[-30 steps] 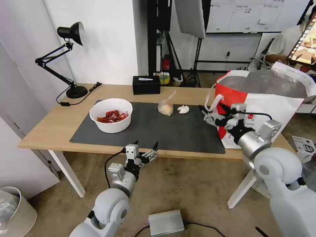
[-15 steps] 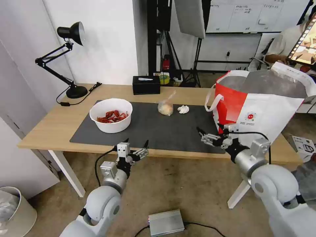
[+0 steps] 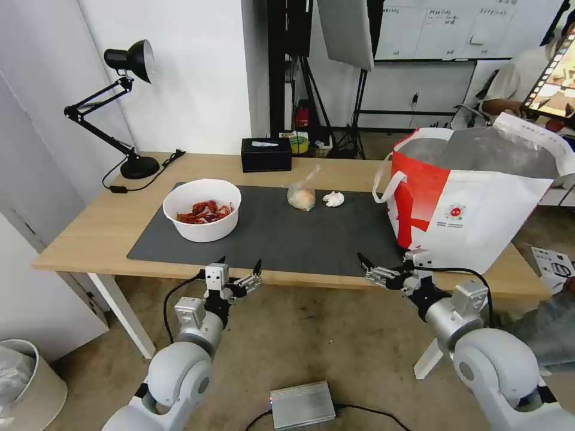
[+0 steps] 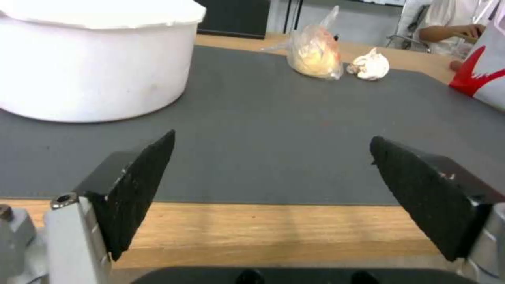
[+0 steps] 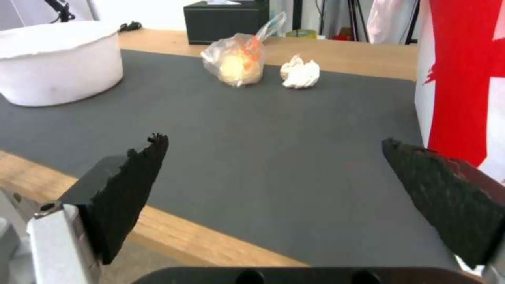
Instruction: Pick up the trash from the table and place it into the takeout bag.
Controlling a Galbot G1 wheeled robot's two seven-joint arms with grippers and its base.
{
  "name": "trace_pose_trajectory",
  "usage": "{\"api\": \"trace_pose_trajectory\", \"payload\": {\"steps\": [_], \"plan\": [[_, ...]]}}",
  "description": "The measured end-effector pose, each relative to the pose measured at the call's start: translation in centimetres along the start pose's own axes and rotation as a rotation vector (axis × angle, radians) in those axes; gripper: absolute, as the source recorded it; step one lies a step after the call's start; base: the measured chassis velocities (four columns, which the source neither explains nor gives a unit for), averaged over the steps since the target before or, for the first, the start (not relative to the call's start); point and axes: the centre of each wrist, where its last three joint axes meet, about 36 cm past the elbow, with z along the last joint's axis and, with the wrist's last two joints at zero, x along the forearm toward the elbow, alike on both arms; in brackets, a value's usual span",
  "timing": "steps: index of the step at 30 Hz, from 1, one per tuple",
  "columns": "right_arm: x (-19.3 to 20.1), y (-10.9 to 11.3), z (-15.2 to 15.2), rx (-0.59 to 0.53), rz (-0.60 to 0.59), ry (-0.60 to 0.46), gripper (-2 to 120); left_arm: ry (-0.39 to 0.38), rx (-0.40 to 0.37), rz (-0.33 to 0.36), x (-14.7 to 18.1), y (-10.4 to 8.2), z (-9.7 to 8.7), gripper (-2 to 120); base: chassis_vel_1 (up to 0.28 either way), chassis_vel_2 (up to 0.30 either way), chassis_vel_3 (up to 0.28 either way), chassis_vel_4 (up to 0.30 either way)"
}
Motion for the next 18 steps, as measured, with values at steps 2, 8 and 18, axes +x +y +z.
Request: {"api": "trace_pose_trajectory", "payload": {"steps": [2,8,18], "plan": [[0.08,0.09,0.16,0.002,0.001,0.004,100,0.003,-0.004,-0.001,0.14,0.09,-0.17,100,0.0,0.0,0.0,0.0],[0.09,0.31,0.27,0.001,0.002,0.004,100,0.012,-0.016,-0.014,0.32,0.54,-0.42,100,0.0,0.0,0.0,0.0],[0.11,0.51,0.68,-0.001,0.046,0.037,100,0.035,-0.026,-0.024,0.64,0.65,-0.36,100,0.0,0.0,0.0,0.0]]}}
